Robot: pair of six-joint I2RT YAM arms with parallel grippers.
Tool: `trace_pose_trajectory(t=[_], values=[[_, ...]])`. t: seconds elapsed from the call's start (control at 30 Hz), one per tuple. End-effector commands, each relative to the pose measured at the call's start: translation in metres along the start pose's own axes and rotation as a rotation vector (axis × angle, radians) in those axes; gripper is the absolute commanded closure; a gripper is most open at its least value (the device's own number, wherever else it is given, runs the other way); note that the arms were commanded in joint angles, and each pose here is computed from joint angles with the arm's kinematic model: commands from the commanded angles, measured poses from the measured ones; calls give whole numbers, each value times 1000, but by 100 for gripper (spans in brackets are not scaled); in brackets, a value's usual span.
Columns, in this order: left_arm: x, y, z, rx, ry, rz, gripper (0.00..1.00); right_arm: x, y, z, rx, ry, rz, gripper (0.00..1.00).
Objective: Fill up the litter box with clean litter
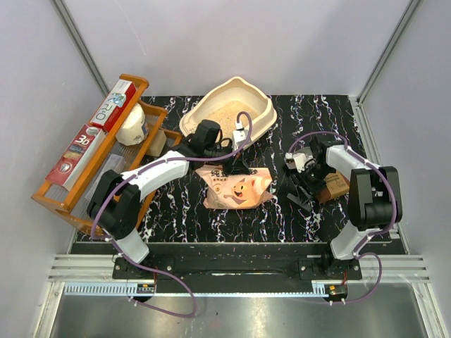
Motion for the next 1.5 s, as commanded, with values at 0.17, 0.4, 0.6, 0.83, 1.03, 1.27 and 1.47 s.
trace_pose_trajectory(t=[0.17, 0.4, 0.6, 0.83, 1.03, 1.27, 1.47], values=[[-22, 4, -2, -16, -82, -27, 100, -13, -13, -7, -41, 34, -25, 53], [-22, 3, -2, -14, -86, -25, 100, -15, -6, -8, -63, 22, -48, 63], [-20, 2, -2, -10, -82, -22, 100, -15, -4, -1, -124, 25, -53, 80], [-20, 3, -3, -9, -93, -18, 100, -14, 18, 12, -155, 51, -128, 100], [-21, 3, -2, -10, -99, -18, 100, -9, 77, 44, -163, 220, -320, 100], [-21, 1, -1, 2, -91, -9, 100, 9, 134, 94, -275, 456, -510, 100], [-25, -1, -1, 25, -77, -20, 100, 0, 147, 99, -302, 509, -561, 100]])
Point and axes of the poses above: each gripper's point midway between its finger pads, its own y axis back along the fingers, its own z axis along the line the jaws close on, x = y × z, the point moved 7 cm from there along y, back along the fingers, and after that the axes turned 5 degrees about -y, right-handed, at the moved point
